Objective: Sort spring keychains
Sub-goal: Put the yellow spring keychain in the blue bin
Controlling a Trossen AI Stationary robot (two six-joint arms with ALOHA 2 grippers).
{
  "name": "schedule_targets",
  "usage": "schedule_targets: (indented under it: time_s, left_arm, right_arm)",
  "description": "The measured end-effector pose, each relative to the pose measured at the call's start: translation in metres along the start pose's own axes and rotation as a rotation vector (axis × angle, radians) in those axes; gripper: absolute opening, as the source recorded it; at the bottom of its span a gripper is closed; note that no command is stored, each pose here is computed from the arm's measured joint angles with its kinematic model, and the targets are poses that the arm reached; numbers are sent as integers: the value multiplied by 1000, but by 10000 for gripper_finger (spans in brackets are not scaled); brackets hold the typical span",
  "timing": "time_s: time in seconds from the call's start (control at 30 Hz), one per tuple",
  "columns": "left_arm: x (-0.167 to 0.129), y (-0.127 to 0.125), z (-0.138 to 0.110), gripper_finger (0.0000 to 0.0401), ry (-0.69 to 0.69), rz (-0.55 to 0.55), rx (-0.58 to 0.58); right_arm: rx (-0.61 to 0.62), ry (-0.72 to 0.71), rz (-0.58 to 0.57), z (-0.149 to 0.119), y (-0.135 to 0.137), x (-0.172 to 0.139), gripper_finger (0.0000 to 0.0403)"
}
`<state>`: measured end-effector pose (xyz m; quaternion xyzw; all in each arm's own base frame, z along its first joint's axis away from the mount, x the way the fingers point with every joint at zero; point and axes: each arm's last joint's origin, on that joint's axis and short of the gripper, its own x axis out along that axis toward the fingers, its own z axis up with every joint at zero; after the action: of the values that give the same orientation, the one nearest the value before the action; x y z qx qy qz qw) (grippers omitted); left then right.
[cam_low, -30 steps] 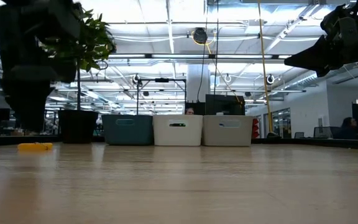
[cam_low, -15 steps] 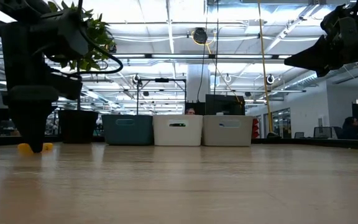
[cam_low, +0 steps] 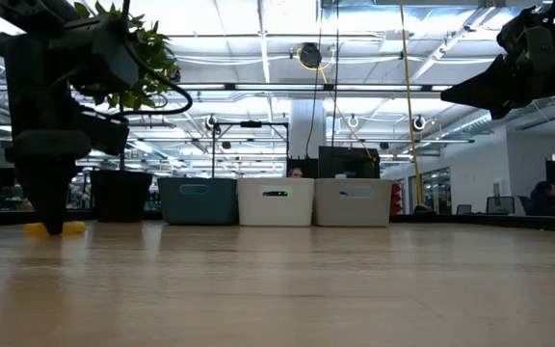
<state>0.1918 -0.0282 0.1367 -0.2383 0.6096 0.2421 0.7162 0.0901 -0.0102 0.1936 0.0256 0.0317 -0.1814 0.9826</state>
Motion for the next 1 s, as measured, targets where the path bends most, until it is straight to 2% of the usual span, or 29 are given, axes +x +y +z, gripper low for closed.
schedule_targets:
  time_s: [0.07,0.17,0.3,0.47,0.6,0.8,0.93,1.0]
  left_arm:
    - [0,-1,2,19,-23,-6,6]
    - [0,-3,4,20,-70,-6,4]
    - [-3,-8,10,10,-236,9,-3]
    - [-5,-18,11,7,-372,25,37]
    - [-7,-23,6,7,-475,91,63]
    - [-11,-29,3,7,-670,191,38]
    - [-14,-38,9,7,-771,300,42]
    - [-17,-48,18,7,-800,321,48]
  right_arm:
    - [0,0,0,0,0,0,0]
    - [0,0,0,0,0,0,0]
    - [0,0,0,0,0,0,0]
    - [0,0,0,0,0,0,0]
    - [0,0,0,0,0,0,0]
    - [0,0,0,0,0,0,0]
    - [0,0,0,0,0,0,0]
    - [0,0,0,0,0,0,0]
